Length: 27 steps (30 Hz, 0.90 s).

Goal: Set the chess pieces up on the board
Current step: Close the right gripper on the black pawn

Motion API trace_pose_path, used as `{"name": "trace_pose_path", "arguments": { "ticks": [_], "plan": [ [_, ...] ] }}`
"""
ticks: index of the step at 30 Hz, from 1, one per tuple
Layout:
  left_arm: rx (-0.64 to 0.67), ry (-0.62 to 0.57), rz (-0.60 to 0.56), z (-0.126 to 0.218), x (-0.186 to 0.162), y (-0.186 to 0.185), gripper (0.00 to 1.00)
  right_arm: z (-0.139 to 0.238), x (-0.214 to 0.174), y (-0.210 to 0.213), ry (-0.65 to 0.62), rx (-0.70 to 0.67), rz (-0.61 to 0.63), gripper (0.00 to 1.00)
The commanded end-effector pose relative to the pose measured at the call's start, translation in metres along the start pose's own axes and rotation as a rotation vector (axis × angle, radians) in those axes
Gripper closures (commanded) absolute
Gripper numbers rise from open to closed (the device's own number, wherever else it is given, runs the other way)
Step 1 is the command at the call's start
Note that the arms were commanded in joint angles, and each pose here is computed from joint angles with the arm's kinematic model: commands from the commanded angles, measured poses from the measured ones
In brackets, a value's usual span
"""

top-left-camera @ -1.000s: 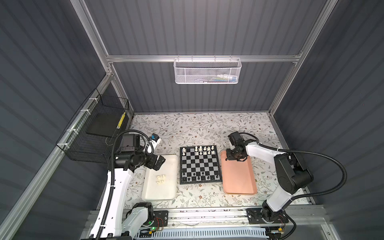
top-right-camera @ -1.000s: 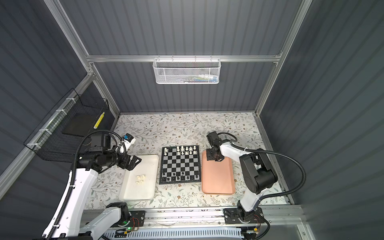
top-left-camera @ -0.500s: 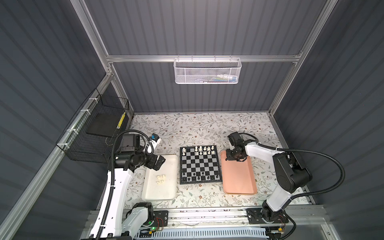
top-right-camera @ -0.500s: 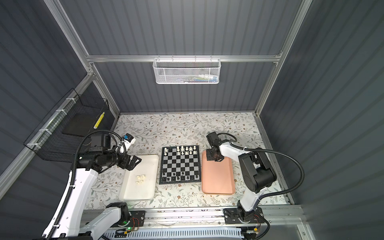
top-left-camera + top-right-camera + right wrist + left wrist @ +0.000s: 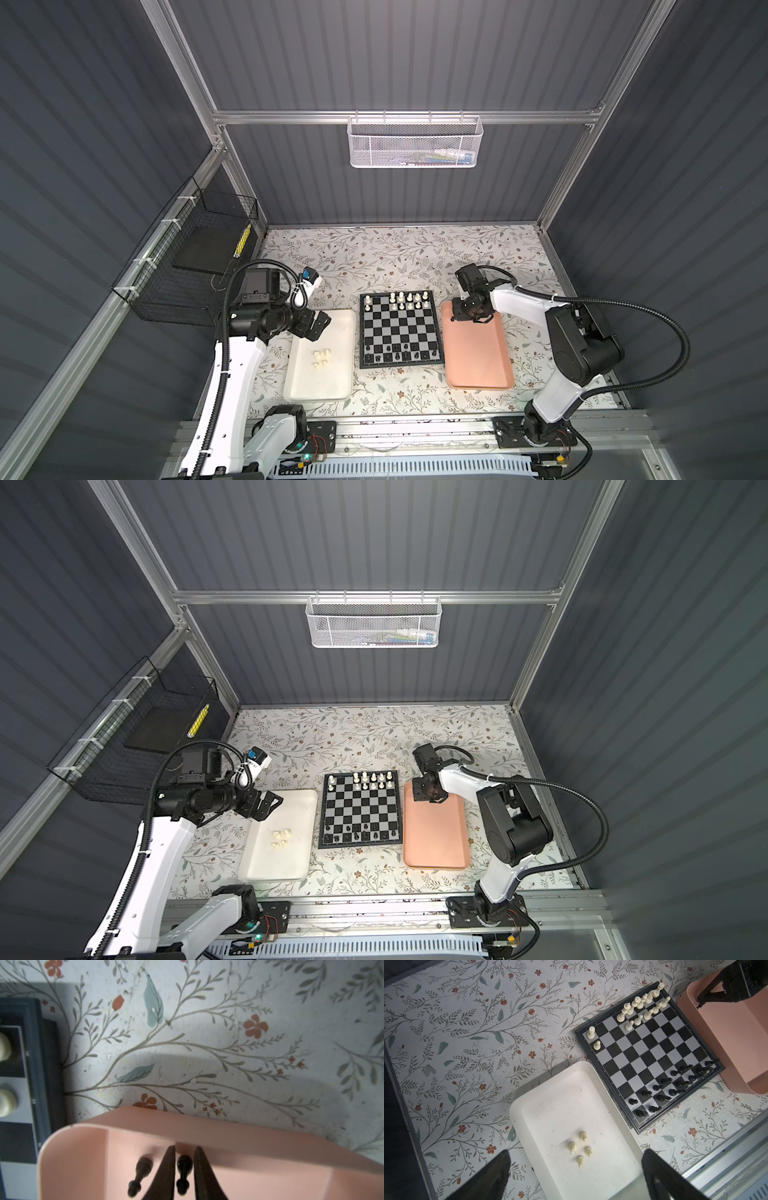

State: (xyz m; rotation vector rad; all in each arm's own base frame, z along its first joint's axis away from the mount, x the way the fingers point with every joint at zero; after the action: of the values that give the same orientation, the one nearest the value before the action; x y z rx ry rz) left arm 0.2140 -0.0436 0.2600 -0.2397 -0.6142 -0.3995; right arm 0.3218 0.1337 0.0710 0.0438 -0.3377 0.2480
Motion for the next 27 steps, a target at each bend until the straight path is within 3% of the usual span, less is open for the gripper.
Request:
{"name": "trace_pose_path", "arguments": {
  "ticks": [1,27],
  "plan": [
    [-0.009,0.009,-0.01,0.0025,-0.0043,-0.0036,0.0,0.0024,-0.0064,-0.0033,0.016,-0.016,-0.001,0.79],
    [-0.007,0.007,-0.009,0.0031,-0.0057,-0.0039,0.0,0.008,-0.0085,-0.0012,0.012,-0.009,0.012,0.85]
  ]
}}
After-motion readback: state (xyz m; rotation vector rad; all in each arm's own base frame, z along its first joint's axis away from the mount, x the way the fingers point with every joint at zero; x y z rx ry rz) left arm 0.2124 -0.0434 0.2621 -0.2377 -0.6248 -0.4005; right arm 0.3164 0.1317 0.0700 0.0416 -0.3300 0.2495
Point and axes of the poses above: each gripper's point midway between its finger pads, its own z axis back along the fingers, its own y axis along the line the jaws close on, x = y × z, the point moved 5 cm from there along z, back along the fingers, and after that the axes turned 9 degrees about z, right-handed, at the moved point
